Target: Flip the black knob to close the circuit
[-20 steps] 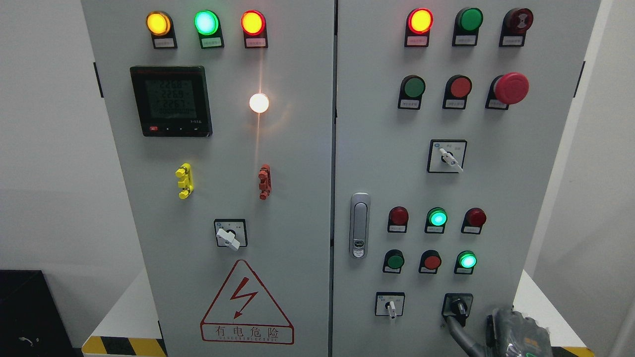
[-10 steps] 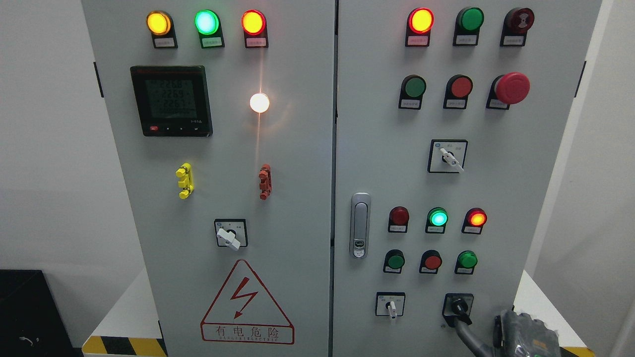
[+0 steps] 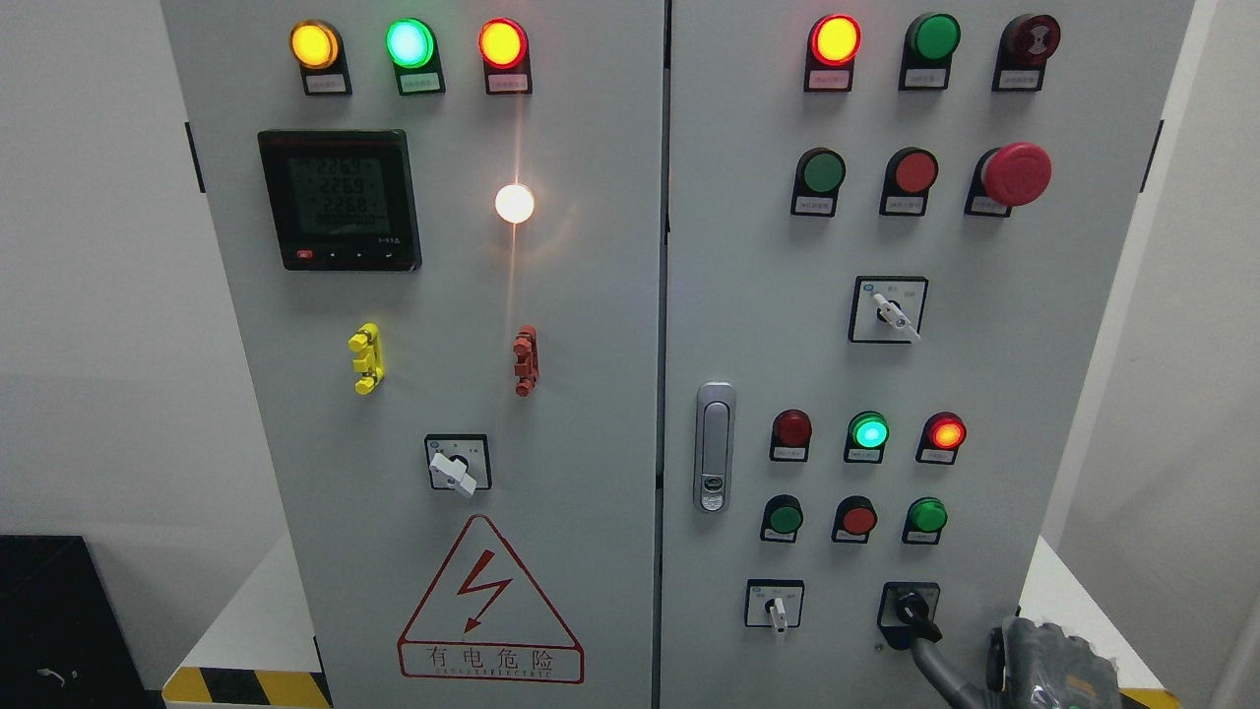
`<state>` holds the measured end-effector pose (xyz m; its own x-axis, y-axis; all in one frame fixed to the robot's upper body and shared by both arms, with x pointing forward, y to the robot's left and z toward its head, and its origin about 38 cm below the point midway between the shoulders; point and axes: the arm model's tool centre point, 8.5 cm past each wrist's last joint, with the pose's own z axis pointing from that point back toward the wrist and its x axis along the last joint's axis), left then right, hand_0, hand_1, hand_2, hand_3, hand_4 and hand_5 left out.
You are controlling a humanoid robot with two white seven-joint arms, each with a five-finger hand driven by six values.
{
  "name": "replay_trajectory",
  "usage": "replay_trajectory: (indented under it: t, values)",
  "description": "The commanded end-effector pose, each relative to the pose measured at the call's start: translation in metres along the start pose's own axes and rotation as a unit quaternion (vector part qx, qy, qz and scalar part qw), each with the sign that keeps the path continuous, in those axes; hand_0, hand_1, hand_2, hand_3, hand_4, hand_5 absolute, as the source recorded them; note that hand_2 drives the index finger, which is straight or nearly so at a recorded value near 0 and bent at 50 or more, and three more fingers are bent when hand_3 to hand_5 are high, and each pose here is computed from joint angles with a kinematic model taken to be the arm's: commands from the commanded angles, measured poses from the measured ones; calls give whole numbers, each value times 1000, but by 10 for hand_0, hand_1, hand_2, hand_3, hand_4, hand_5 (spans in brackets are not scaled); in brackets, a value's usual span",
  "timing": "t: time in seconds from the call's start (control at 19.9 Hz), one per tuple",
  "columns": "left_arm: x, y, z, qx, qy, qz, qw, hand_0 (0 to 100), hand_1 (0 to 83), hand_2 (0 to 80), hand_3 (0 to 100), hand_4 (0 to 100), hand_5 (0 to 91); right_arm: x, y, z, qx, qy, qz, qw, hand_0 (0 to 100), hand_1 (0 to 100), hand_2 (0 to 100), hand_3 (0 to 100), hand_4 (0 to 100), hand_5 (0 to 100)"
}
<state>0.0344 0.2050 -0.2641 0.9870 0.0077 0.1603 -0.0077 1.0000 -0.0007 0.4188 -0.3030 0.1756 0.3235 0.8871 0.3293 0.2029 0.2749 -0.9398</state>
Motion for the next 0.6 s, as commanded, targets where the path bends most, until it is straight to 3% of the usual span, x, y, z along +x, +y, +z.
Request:
replay_trajectory:
  t: [0.0,0.55]
  values:
    - [-4,0,0,0,3,0,1000,120,556,0,0,0,0,-1,-5,-1,-12,0,-11,1000,0,0,924,1000,983,1000]
    - [-4,0,0,0,3,0,1000,120,556,0,0,0,0,4,-2,2,-10,-8,-12,1000,0,0,922,1000,982,1000]
